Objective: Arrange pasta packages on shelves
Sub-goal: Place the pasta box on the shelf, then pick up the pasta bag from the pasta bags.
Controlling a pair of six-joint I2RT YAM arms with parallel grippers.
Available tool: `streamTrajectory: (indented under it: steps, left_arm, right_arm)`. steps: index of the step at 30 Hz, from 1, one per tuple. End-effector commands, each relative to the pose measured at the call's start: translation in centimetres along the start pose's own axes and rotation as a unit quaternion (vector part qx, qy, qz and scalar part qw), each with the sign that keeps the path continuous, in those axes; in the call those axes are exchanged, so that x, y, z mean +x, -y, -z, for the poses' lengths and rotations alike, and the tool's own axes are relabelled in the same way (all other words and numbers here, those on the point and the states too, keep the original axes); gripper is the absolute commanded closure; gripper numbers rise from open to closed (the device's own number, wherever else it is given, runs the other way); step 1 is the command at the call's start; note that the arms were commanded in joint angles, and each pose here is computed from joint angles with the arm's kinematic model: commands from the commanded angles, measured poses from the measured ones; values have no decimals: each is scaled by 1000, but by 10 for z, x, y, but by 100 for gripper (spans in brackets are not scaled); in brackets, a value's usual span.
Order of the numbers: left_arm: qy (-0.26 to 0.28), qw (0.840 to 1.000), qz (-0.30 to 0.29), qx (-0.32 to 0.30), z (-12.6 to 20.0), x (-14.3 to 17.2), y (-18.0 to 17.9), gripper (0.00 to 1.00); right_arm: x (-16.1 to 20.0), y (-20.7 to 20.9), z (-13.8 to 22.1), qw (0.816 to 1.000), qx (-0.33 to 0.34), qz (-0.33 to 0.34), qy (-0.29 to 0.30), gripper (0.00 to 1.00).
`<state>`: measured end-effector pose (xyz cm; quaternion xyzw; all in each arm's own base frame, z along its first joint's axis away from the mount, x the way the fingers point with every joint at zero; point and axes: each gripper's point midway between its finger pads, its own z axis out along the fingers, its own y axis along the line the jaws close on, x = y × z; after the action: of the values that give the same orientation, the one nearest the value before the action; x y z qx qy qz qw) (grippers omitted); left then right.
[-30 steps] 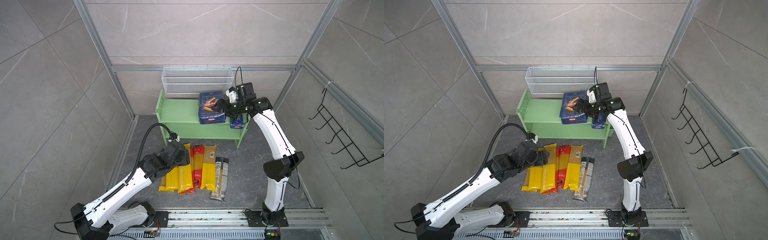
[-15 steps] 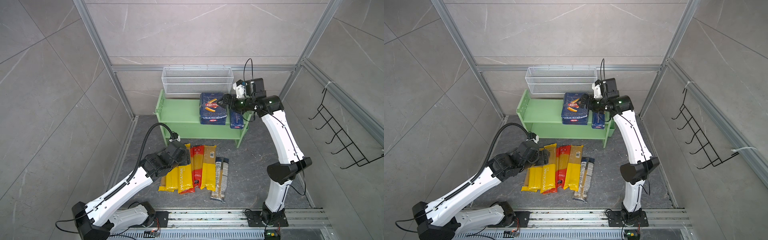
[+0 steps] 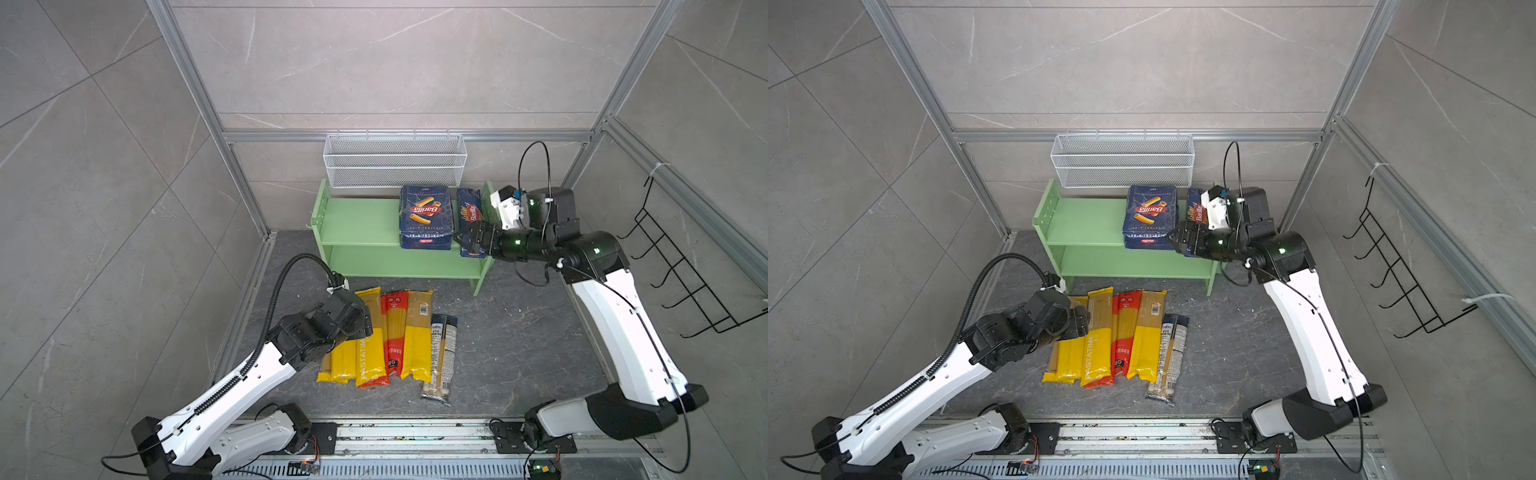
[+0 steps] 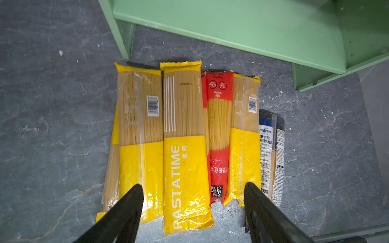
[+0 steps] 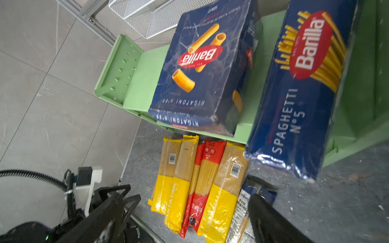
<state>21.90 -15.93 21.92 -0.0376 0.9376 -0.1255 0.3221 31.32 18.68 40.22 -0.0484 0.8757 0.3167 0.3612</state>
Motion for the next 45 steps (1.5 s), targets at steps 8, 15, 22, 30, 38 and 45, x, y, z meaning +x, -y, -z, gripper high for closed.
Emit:
streamTrajectory:
  steps: [8,15,22,30,38,45]
  left_arm:
    - [-49,996,55,-51,-25,64,-32,24]
    - [-60,994,59,-69,-38,99,-39,28]
    - [-60,990,96,-81,-39,116,-62,39]
    - [-28,989,118,-84,-13,106,-87,32]
    - [-17,990,113,-88,-3,98,-92,29]
    - [-23,990,110,-83,-12,101,-90,29]
  right_arm:
    - [130,-11,-13,995,-30,14,-94,8]
    - [225,0,-64,985,-49,-15,-166,11]
    - [283,-23,-121,971,-67,0,-229,15]
    - [298,-56,-186,958,-108,-16,-265,22]
    - [313,-68,-239,946,-111,-28,-302,31]
    - [324,-61,-253,943,-92,-35,-319,31]
